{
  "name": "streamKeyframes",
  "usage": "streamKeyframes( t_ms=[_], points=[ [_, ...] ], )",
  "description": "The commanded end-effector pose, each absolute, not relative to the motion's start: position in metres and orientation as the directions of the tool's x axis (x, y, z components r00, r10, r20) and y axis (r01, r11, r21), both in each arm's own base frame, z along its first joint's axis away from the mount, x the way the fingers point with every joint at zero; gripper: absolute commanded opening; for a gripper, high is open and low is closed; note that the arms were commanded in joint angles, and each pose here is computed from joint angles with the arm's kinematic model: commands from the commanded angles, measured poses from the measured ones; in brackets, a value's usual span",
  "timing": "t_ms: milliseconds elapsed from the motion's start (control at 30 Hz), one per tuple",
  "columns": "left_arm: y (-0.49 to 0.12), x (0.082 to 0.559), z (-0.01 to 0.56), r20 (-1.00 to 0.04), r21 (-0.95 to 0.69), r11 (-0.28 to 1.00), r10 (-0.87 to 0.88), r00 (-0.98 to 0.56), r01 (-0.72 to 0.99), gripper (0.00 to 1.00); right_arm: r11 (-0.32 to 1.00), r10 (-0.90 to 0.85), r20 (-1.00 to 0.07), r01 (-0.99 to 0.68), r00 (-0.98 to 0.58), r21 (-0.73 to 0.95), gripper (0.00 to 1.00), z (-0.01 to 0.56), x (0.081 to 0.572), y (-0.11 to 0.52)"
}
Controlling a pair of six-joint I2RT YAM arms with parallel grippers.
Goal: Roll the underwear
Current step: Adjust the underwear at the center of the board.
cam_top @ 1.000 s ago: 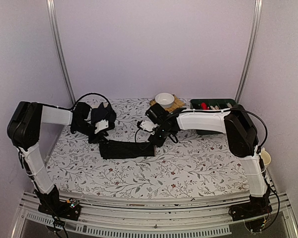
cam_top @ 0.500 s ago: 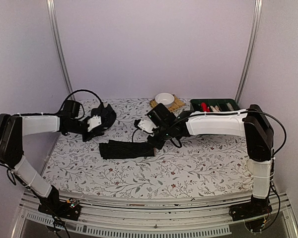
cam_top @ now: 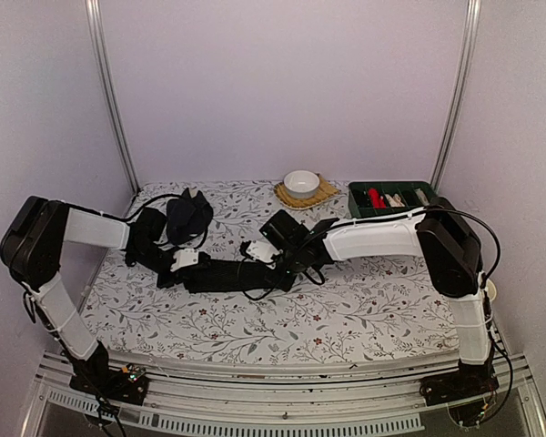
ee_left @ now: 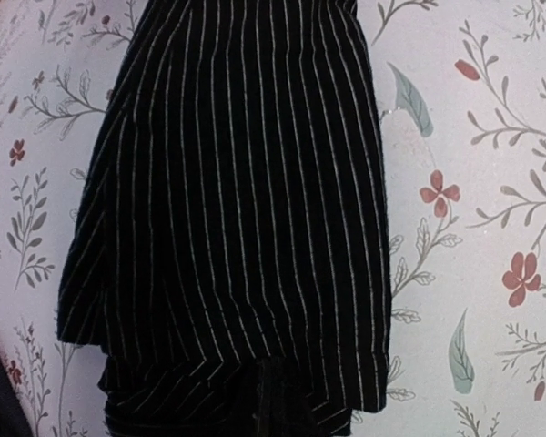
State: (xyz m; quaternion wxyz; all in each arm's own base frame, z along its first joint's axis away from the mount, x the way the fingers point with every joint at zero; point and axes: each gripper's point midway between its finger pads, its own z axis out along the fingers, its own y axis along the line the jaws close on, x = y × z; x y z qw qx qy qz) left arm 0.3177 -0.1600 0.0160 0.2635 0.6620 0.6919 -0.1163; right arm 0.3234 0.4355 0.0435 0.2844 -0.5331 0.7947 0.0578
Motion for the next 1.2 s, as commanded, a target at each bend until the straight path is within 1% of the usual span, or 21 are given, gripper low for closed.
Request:
streamKeyframes(
  t_ms=[0,100,233,467,567,633,700,733,833,900,967,1067,1167],
  points=[
    [-0.153,0.323,0.002,-0.448,0.174,0.092,0.894,-0.004,0.981,0.0,0.441,-0.825,-0.483,-0.869,-0.294,-0.225,0.04,0.034,0.328,0.43],
    [-0.147,0.329,-0.001,-0.438,0.149,0.113,0.898,-0.037,0.982,0.0,0.451,-0.834,-0.456,-0.859,-0.31,-0.241,0.04,0.028,0.331,0.419],
    [-0.142,0.33,-0.003,-0.426,0.143,0.112,0.904,-0.041,0.983,0.0,0.463,-0.834,-0.446,-0.852,-0.326,-0.244,0.04,0.024,0.336,0.41],
    [-0.145,0.326,0.005,-0.444,0.125,0.094,0.896,-0.029,0.988,0.0,0.464,-0.837,-0.439,-0.848,-0.325,-0.257,0.04,0.025,0.341,0.405],
    [-0.153,0.323,0.016,-0.485,0.115,0.082,0.875,-0.016,0.99,0.15,0.464,-0.836,-0.445,-0.847,-0.321,-0.259,0.04,0.028,0.342,0.405],
    [-0.159,0.323,0.03,-0.525,0.119,0.078,0.851,-0.004,0.99,0.33,0.464,-0.83,-0.459,-0.848,-0.316,-0.254,0.04,0.035,0.343,0.408],
    [-0.165,0.326,0.048,-0.566,0.142,0.09,0.824,0.006,0.986,0.44,0.468,-0.823,-0.475,-0.846,-0.311,-0.257,0.04,0.043,0.344,0.41],
    [-0.167,0.329,0.059,-0.585,0.159,0.106,0.811,0.007,0.982,0.48,0.473,-0.82,-0.482,-0.841,-0.31,-0.262,0.04,0.048,0.346,0.41],
    [-0.17,0.342,0.088,-0.623,0.231,0.149,0.782,0.029,0.961,0.52,0.486,-0.808,-0.506,-0.827,-0.303,-0.282,0.04,0.064,0.35,0.41],
    [-0.17,0.353,0.104,-0.638,0.289,0.193,0.769,0.038,0.938,0.58,0.498,-0.796,-0.528,-0.816,-0.295,-0.294,0.05,0.077,0.352,0.411],
    [-0.172,0.359,0.116,-0.652,0.328,0.214,0.756,0.057,0.92,0.58,0.51,-0.78,-0.557,-0.806,-0.286,-0.301,0.05,0.088,0.356,0.414],
    [-0.18,0.362,0.119,-0.662,0.33,0.207,0.746,0.07,0.921,0.42,0.521,-0.759,-0.592,-0.799,-0.273,-0.3,0.05,0.1,0.36,0.422],
    [-0.189,0.36,0.105,-0.646,0.305,0.173,0.76,0.07,0.937,0.28,0.52,-0.746,-0.614,-0.802,-0.259,-0.293,0.05,0.103,0.361,0.434]
  ],
)
